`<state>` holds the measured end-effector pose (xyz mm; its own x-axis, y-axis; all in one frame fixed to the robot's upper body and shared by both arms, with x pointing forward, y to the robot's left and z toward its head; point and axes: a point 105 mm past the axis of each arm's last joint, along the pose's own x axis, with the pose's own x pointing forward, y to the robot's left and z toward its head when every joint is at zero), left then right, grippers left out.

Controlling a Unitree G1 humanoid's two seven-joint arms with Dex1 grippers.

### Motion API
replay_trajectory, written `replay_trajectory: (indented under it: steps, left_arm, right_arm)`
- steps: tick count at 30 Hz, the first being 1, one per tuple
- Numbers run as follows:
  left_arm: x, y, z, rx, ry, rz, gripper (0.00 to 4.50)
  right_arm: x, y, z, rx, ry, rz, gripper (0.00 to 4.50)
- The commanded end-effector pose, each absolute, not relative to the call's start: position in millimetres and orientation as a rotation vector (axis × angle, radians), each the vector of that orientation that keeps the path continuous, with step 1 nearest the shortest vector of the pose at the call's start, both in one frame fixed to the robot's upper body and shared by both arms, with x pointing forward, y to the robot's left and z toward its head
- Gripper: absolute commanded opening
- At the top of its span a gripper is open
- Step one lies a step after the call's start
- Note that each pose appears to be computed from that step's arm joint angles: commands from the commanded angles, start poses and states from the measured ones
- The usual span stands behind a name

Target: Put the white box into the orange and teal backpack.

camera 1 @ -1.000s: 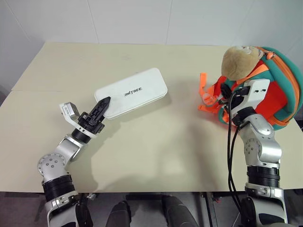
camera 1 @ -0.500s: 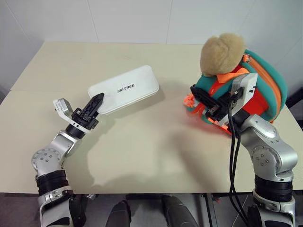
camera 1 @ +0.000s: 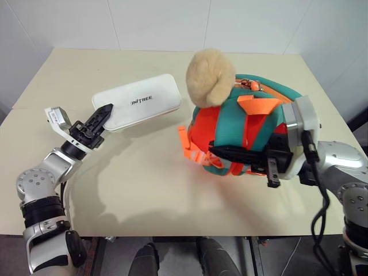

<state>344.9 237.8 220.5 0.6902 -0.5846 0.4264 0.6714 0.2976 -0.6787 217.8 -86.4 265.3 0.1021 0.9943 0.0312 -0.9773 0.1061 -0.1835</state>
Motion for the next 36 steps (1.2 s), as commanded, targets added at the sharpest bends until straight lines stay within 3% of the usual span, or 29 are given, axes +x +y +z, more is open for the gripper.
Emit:
replay_trajectory:
  steps: [1, 13, 21, 28, 36]
  left_arm:
    - [340.7, 242.3, 236.1, -0.909, -0.142, -0.871, 1.34]
    - [327.3, 244.8, 239.8, -0.796, -0.063, -0.937, 1.34]
    - [321.0, 234.3, 246.1, -0.623, -0.03, -1.026, 1.34]
    - [299.5, 234.9, 267.5, -0.354, -0.111, -1.132, 1.34]
    - [273.0, 244.0, 307.0, -0.221, -0.385, -1.2, 1.34]
  right_arm:
    - [200.8, -86.8, 277.6, -0.186, -0.258, 1.538, 0.0]
    - [182.3, -109.3, 247.6, -0.321, -0.156, 1.735, 0.0]
    - [207.2, -127.1, 243.5, -0.477, -0.14, 1.75, 0.0]
    - [230.6, -135.9, 245.9, -0.485, -0.144, 1.708, 0.0]
    - [234.6, -133.0, 243.2, -0.452, -0.131, 1.694, 0.0]
